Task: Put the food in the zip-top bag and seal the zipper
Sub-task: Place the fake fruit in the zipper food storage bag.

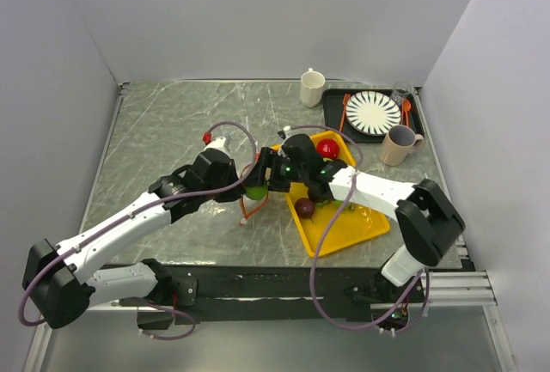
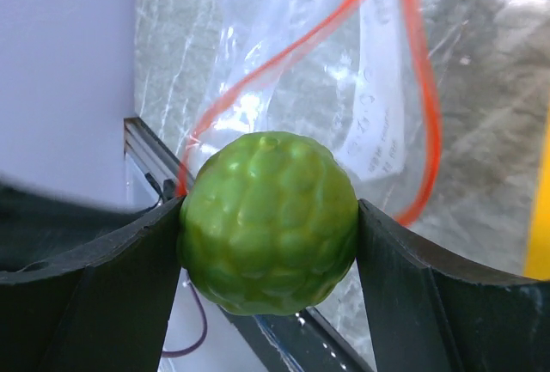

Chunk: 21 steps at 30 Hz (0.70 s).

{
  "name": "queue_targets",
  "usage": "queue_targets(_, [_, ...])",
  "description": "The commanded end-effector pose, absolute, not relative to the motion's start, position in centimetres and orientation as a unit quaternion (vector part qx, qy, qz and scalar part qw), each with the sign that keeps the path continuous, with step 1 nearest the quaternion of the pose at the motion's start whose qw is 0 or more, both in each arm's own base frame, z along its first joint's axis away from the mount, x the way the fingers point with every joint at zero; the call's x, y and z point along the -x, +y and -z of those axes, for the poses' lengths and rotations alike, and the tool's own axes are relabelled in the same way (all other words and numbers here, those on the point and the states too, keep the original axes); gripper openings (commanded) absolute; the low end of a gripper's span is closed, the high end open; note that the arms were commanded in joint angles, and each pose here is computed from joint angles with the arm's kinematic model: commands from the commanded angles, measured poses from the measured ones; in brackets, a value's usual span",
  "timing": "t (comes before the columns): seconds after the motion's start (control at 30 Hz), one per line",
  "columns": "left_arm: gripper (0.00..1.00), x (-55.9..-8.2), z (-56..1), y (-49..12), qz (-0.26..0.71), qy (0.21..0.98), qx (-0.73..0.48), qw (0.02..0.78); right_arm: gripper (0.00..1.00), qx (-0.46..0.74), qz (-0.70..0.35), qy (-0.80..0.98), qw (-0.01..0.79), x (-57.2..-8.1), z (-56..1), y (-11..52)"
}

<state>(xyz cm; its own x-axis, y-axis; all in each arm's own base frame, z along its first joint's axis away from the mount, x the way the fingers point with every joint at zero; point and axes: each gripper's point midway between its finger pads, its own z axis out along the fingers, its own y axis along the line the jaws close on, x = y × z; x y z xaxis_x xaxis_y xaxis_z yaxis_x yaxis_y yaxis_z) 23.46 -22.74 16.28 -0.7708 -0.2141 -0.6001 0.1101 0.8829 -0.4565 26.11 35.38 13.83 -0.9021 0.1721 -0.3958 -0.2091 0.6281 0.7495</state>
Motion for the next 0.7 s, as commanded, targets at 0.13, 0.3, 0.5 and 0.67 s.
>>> queue_targets(0.13, [0.01, -24.1, -22.4, -23.9, 0.300, 0.869, 0.030, 0.393, 0.43, 0.054, -0.444, 0.864, 0.230, -26.3, -15.4, 39.1])
queue_targets(0.3, [0.01, -24.3, -22.6, -23.5, 0.290, 0.870, 0.037, 0.398, 0.62, 0.085, -0.414, 0.871, 0.250, -26.6, -16.2, 39.2])
queue_targets(0.5, [0.01, -24.5, -22.7, -22.3, 0.270, 0.869, 0.057, 0.411, 0.90, 0.080, -0.399, 0.862, 0.302, -26.7, -18.9, 37.1])
queue_targets(0.67, [0.01, -24.9, -23.4, -21.5, 0.260, 0.864, 0.073, 0.425, 1.00, 0.082, -0.394, 0.850, 0.340, -26.3, -22.2, 35.4])
